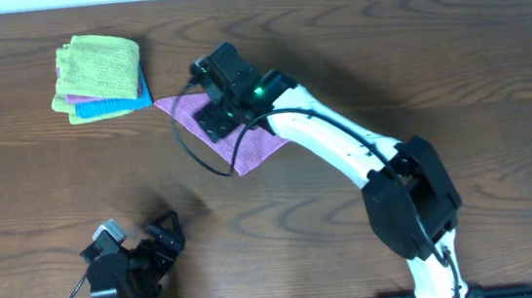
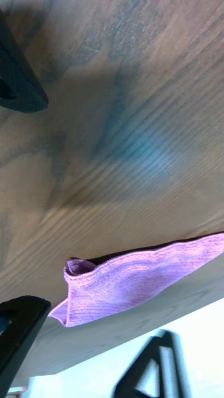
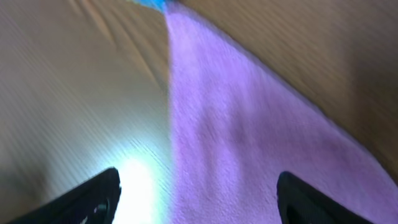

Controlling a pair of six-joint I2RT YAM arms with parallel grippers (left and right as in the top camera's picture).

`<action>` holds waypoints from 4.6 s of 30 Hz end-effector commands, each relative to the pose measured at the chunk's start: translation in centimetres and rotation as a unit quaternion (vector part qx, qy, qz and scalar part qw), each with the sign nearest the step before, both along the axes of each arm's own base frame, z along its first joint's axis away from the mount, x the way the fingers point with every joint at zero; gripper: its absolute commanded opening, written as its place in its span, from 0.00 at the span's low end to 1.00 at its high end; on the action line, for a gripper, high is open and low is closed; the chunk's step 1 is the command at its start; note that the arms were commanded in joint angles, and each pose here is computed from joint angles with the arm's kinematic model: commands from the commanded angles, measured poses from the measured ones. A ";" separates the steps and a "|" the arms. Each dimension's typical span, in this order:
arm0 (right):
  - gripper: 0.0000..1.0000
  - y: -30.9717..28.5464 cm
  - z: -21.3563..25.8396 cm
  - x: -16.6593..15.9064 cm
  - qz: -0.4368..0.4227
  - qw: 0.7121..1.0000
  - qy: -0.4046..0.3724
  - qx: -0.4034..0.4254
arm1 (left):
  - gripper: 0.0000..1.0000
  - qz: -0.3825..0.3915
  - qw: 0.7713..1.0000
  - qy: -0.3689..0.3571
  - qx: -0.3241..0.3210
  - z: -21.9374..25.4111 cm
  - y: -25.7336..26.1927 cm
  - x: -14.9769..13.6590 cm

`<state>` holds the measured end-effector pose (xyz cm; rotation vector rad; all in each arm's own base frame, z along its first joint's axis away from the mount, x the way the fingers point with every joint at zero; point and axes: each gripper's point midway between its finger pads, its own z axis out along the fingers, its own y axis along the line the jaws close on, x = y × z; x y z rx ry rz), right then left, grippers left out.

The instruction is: Fold the cloth

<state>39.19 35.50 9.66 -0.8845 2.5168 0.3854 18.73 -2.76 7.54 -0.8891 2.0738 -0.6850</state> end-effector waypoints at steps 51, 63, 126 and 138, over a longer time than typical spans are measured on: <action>0.68 -1.8 -6.9 -7.3 0.148 0.968 0.053 -0.193 | 0.95 -0.008 1.000 0.001 0.014 -0.3 0.1 -0.1; 0.25 -3.0 -9.1 -6.3 0.124 0.962 0.043 -0.239 | 0.95 -0.013 1.000 0.002 0.019 -0.4 0.0 -0.2; 0.01 -7.8 5.0 6.3 -0.107 0.930 -0.242 -0.254 | 0.95 -0.011 1.000 0.002 0.021 -0.4 0.1 -0.1; 0.48 -13.7 5.2 9.5 -0.169 0.920 -0.229 -0.269 | 0.95 -0.008 1.000 0.002 0.023 -0.4 0.2 -0.1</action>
